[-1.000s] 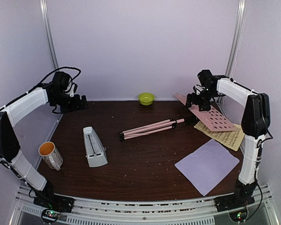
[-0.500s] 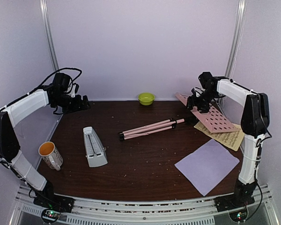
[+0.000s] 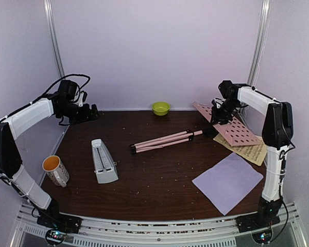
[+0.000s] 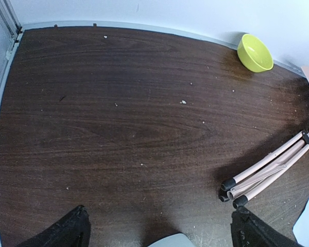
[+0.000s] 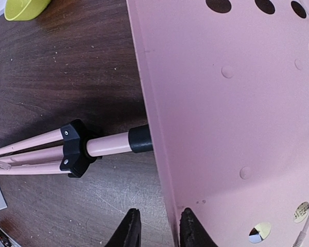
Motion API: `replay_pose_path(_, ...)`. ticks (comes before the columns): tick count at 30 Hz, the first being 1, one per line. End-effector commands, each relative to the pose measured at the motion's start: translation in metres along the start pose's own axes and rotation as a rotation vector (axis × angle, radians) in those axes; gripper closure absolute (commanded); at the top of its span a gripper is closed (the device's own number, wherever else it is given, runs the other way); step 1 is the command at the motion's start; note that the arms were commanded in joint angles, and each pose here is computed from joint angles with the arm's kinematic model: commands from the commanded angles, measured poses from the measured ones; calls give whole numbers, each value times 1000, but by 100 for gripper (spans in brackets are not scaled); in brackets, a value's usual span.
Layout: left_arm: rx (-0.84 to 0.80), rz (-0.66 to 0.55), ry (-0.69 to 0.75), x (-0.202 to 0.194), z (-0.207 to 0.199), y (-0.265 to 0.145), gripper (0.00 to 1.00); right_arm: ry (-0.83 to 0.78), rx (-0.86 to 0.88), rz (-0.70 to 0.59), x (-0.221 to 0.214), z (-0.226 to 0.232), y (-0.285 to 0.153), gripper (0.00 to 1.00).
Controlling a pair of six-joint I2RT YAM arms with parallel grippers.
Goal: Set up the instrument practice props
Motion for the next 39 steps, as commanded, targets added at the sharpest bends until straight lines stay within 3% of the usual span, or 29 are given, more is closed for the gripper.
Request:
replay_pose_path(1,-26,-40,6,12,-4,2,2,-36,-26,4,2,1,-10,75)
replay_pose_path(3,-25,-40,8,13,-4,3,2,-52,-45,-12,5,1,-17,80)
replay_pose_path(7,-24,-50,10,17,-4,2,2,-79,-88,-46,13,0,-35,100)
replay_pose_path(26,-61,-77,26,29,-18,-4,2,-278,-351,-494,40,37,-196,100)
replay_pose_path(39,-112,-120,132,31,-39,-15,2,-507,-561,-961,30,110,-345,100)
Point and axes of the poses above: each gripper's point midway between its finger pads, its own y axis out along the fingers, its own z axis along the line the jaws close on, x = y × z, the point moved 4 cm from there along -y, back along the fingers, and after that the axes turned 7 degrees about -y, right-handed, at the moved point
